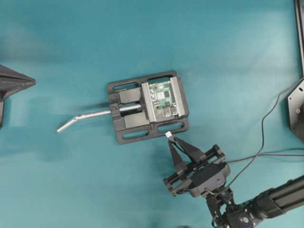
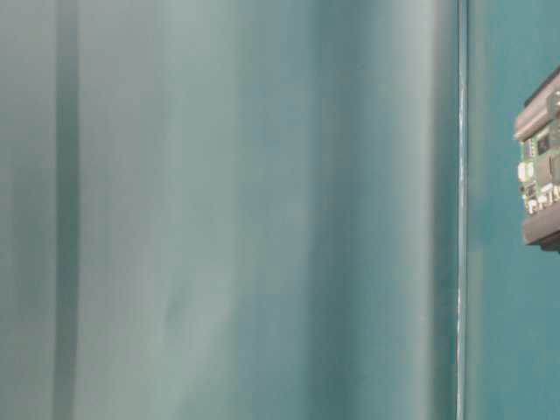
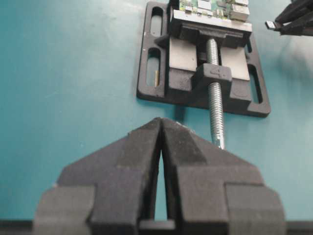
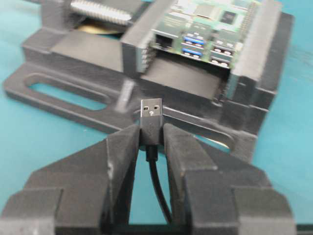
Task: Insert the USB into the fixed PCB.
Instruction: 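Lift and rotate the USB plug toward the PCB's USB port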
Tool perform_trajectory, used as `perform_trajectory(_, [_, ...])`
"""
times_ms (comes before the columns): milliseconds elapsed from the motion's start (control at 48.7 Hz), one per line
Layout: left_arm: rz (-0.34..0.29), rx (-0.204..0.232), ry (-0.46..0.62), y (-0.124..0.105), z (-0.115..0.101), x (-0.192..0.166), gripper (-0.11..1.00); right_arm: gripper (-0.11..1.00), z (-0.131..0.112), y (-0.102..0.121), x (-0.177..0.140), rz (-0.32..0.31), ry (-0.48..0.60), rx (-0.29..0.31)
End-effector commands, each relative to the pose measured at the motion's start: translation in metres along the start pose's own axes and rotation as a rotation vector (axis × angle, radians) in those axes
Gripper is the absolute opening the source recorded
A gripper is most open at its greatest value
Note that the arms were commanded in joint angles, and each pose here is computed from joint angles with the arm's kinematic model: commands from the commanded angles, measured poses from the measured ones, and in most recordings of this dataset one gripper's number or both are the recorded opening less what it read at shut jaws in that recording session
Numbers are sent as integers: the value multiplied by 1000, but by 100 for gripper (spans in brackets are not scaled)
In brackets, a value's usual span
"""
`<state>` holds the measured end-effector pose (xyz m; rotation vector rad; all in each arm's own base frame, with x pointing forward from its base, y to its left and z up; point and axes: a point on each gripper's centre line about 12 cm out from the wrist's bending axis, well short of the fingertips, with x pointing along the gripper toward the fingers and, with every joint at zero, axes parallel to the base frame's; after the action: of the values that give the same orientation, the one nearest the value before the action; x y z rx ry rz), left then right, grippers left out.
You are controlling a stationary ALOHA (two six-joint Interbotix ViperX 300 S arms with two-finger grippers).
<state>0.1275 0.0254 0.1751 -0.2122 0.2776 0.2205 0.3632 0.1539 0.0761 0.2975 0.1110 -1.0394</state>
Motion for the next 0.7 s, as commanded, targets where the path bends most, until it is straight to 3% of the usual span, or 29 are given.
perform_trajectory(0, [-4,0,-24,-2,11,-1,0,21,9,5,-3,-22,-18,43])
perform_trajectory(267, [-3,0,-23,-2,11,-1,0,21,13,1,-5,-137,-138,174])
perform_trajectory(677, [-5,1,-22,-2,11,-1,0,21,9,1,-8,-230,-91,206])
